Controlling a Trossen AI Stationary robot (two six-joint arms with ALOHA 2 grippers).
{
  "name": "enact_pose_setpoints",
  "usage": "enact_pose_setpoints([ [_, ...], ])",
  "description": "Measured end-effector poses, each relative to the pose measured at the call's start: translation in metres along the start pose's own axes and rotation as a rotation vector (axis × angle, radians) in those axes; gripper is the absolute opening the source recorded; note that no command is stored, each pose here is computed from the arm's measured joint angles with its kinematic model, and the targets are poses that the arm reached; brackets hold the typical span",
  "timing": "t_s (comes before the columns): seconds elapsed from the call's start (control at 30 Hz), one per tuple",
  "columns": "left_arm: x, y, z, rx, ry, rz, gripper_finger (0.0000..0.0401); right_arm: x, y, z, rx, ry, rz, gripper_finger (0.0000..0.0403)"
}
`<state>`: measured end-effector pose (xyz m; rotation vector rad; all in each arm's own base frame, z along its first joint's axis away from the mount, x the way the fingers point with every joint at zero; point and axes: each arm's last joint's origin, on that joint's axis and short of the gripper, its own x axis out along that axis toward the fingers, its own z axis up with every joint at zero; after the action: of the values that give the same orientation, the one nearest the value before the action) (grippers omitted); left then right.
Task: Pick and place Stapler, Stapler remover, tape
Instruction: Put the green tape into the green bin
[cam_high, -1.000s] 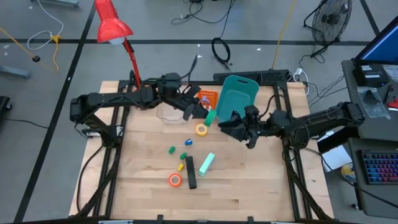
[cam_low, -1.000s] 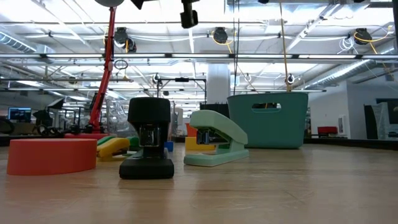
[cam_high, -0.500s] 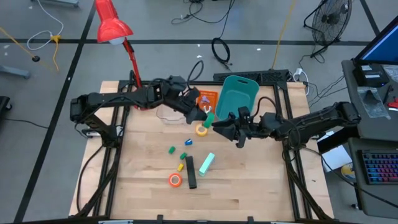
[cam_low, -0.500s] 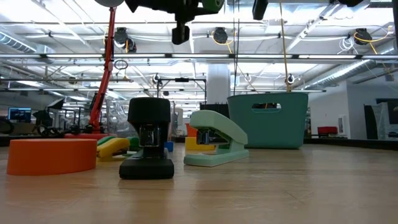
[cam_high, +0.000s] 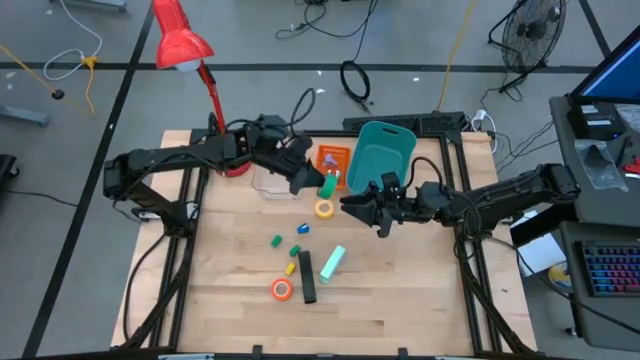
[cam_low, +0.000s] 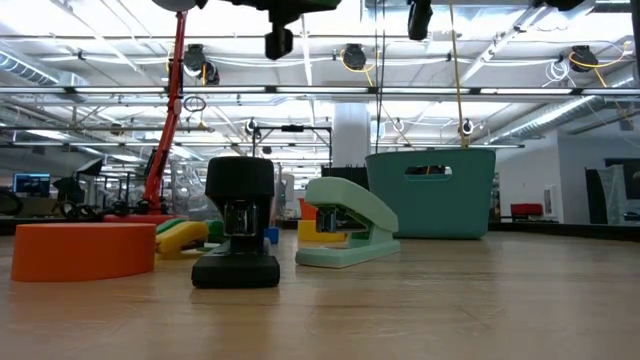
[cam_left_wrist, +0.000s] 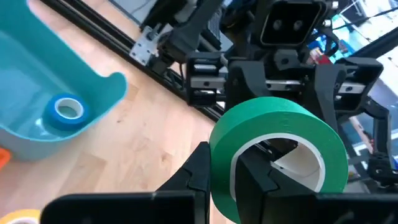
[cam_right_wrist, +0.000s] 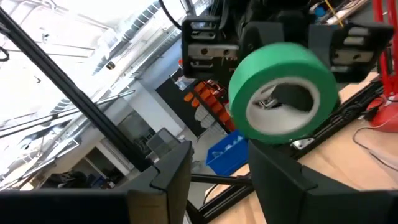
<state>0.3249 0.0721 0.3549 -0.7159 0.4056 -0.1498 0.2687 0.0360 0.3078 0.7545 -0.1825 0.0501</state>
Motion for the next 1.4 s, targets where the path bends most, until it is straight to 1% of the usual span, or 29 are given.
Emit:
enact_pose_setpoints([
  [0.13,-0.009,-0.005,-0.001,0.012,-0.010,0.045,0.0037,0.000,0.000,0.000,-0.003,-0.009,-0.010,0.0153],
  [0.4,0.005,-0.014,-0.012,0.030,0.014,0.059,0.0037,0.000,0.000,0.000,-0.005,-0.004,-0.014,0.0153],
  [0.63,0.008,-0.017,-0.009,0.038,-0.031,0.038,0.0037,0.000,-0.001,-0.001,0.002,0.006,-0.023,0.0153],
  [1.33,0.011,-0.020,-0.010,0.045,-0.057,0.053,0.0037,0.000,-0.002,-0.001,0.007,0.005,-0.027,0.0153],
  [1.4,0.017,-0.018,-0.010,0.044,-0.054,0.049,0.0037,0.000,-0.002,-0.002,0.009,0.005,-0.027,0.0153],
])
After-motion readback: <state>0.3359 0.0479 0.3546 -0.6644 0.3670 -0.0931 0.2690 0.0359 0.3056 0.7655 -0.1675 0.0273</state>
